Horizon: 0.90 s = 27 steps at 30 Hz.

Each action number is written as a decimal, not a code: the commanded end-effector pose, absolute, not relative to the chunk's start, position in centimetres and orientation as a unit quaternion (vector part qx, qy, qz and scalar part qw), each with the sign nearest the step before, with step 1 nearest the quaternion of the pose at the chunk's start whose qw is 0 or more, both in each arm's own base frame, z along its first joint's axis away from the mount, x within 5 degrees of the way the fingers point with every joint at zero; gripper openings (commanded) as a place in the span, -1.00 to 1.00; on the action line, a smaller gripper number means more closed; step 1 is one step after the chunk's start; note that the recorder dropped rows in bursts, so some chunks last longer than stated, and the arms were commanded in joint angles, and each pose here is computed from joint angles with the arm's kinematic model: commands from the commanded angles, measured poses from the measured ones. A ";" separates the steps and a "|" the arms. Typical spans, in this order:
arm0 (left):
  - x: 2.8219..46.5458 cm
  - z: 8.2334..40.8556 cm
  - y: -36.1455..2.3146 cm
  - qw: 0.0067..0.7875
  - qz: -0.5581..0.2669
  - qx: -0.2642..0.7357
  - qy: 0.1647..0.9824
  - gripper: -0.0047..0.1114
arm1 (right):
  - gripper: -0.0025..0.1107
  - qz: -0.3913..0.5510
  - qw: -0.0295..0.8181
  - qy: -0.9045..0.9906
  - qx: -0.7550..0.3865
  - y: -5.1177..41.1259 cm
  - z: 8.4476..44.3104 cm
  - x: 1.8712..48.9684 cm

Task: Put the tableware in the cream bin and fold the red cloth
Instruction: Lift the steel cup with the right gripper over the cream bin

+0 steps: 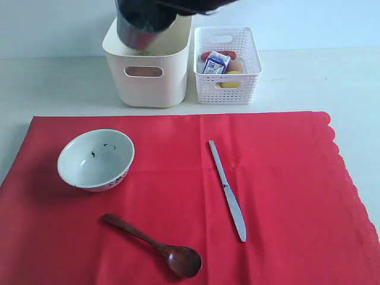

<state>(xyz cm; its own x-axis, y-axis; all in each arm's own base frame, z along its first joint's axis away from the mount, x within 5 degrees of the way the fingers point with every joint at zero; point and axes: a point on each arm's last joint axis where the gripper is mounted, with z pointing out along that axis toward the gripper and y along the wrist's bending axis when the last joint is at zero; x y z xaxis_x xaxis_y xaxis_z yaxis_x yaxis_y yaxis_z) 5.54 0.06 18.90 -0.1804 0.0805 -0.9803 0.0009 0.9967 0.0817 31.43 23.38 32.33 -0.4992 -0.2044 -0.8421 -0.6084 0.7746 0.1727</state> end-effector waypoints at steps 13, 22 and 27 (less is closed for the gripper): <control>5.5 18.9 0.1 0.642 0.028 0.023 0.766 -0.87 | -0.96 0.220 0.518 0.816 -0.129 24.6 27.0 41.1; 5.5 18.9 0.1 0.642 0.028 0.023 0.766 -0.87 | -0.93 0.211 0.509 0.825 -0.127 25.0 24.6 41.9; 5.5 18.9 0.1 0.642 0.028 0.023 0.766 -0.87 | -0.70 0.211 0.507 0.826 -0.127 25.0 24.5 41.9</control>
